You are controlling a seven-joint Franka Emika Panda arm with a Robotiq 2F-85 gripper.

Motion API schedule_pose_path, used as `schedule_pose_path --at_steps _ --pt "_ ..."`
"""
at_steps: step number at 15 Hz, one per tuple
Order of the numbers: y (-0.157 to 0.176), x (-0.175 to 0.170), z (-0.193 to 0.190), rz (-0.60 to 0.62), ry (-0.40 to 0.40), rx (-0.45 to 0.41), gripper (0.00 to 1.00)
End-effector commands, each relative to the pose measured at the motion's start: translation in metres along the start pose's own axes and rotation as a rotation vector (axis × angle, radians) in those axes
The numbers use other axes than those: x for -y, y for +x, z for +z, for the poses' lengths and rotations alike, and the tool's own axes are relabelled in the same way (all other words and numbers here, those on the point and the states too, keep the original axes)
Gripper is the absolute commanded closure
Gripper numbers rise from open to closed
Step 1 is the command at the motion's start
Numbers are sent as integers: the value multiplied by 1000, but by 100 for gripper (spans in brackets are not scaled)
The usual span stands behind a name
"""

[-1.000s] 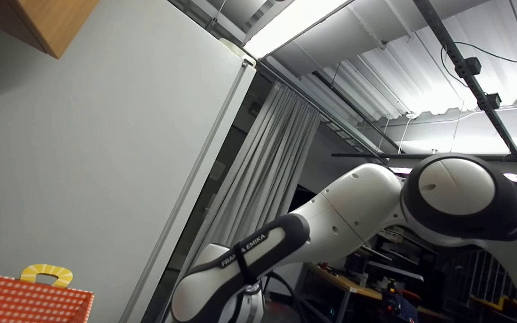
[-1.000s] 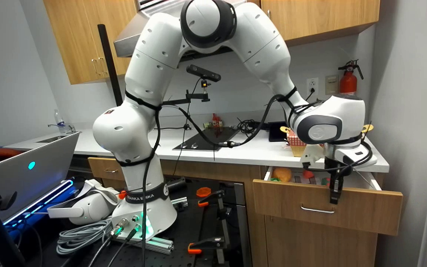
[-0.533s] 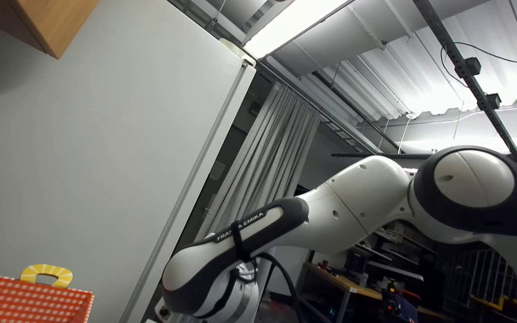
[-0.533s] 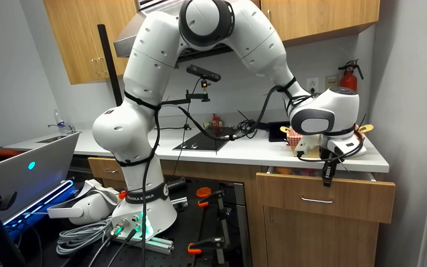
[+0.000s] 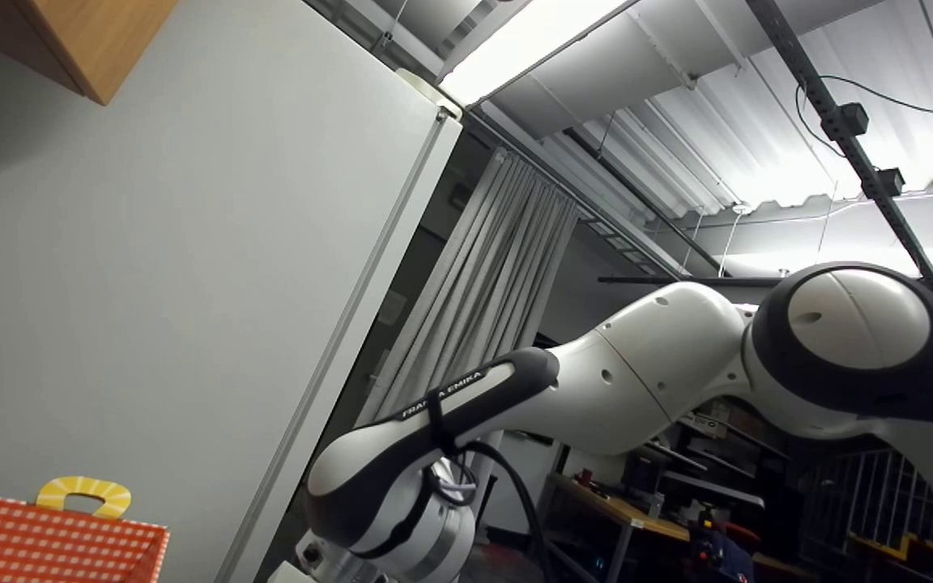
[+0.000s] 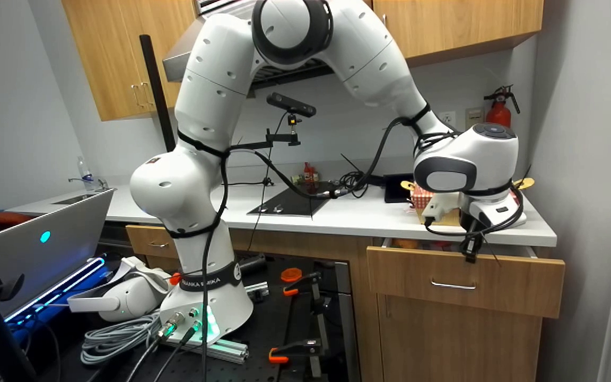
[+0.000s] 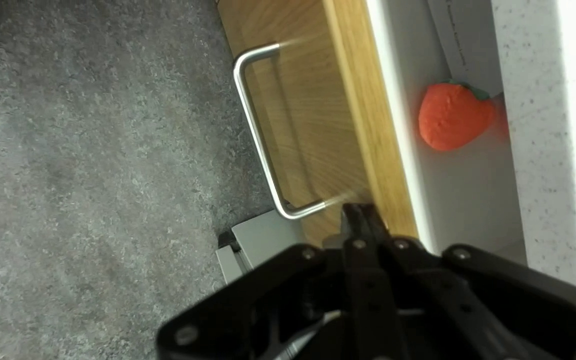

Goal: Close the open drawer

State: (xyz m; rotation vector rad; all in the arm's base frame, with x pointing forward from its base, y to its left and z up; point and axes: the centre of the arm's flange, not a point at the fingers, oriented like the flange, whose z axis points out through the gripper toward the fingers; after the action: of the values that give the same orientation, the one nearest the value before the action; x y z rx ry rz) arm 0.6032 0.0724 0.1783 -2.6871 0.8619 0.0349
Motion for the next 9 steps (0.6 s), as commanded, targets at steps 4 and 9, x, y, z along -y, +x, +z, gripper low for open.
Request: schedule_pose_path --at_steps 4,9 --pt "-27 6 6 -5 99 2 100" --pt "-42 13 13 -8 129 27 100"
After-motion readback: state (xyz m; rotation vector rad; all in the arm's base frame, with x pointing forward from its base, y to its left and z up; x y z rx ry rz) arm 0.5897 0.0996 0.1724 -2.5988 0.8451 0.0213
